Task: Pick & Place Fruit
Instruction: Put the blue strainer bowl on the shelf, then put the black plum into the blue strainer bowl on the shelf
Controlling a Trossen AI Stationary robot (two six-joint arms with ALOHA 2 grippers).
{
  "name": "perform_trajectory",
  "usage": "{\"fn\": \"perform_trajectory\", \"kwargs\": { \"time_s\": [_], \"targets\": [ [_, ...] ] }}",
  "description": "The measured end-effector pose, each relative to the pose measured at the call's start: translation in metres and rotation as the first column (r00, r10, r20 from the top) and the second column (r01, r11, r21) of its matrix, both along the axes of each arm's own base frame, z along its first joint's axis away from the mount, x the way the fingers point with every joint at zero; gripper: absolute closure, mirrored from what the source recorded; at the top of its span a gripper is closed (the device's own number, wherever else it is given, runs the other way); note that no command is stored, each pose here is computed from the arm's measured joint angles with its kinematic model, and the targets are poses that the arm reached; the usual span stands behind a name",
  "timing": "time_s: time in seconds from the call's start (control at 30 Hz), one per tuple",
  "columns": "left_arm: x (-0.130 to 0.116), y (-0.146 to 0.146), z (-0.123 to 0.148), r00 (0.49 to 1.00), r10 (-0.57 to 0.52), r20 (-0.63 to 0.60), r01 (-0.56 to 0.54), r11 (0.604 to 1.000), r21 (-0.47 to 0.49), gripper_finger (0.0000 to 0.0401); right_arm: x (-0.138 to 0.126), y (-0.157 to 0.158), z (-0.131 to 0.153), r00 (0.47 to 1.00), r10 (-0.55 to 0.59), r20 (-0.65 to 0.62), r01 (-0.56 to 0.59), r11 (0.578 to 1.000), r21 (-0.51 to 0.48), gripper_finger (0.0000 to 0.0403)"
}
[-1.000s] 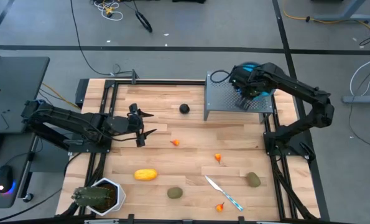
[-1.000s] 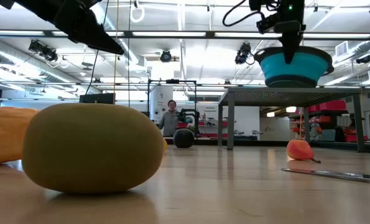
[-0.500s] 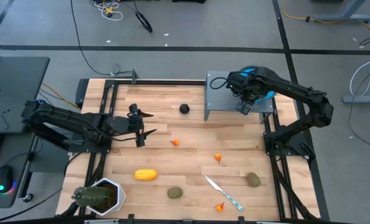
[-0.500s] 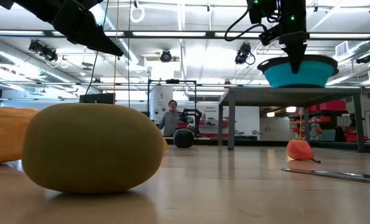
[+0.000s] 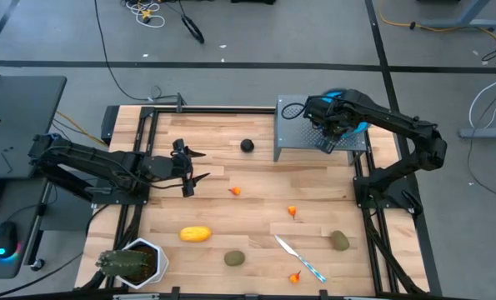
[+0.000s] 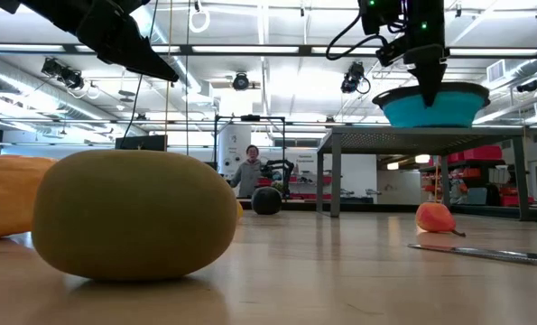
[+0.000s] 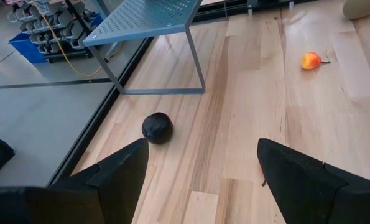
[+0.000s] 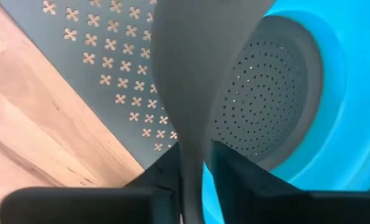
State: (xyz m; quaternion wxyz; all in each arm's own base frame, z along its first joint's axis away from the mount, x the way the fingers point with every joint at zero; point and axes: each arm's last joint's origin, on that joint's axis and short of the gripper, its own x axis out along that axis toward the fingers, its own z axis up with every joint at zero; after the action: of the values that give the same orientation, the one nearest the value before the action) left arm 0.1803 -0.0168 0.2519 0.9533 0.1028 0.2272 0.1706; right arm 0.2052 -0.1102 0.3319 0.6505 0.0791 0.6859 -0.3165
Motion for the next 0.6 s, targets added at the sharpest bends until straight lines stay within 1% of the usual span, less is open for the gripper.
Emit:
{"fn": "perform_trajectory", "kwargs": {
  "time_s": [0.2, 0.3, 0.47, 0.6],
  "targets": [
    [0.000, 0.000, 0.000, 1.000, 0.000, 0.000, 0.000, 1.000, 0.001, 0.0093, 0.000, 0.000, 0.001, 1.000, -0.015, 0.010, 0.015, 1.000, 0.001, 0.0254],
    [0.000, 0.000, 0.000, 1.000, -0.001, 0.000, 0.001, 1.000, 0.001, 0.0093, 0.001, 0.001, 0.006, 0.998, -0.029, 0.054, 0.028, 0.999, 0.032, 0.0233],
    [0.000, 0.000, 0.000, 1.000, -0.001, -0.001, 0.001, 1.000, 0.002, 0.0093, 0.003, 0.002, 0.015, 0.993, -0.040, 0.112, 0.033, 0.998, 0.058, 0.0210],
    [0.000, 0.000, 0.000, 1.000, -0.001, -0.001, 0.001, 1.000, 0.001, 0.0093, 0.004, 0.003, 0.023, 0.988, -0.037, 0.150, 0.028, 0.998, 0.062, 0.0204]
  ]
}}
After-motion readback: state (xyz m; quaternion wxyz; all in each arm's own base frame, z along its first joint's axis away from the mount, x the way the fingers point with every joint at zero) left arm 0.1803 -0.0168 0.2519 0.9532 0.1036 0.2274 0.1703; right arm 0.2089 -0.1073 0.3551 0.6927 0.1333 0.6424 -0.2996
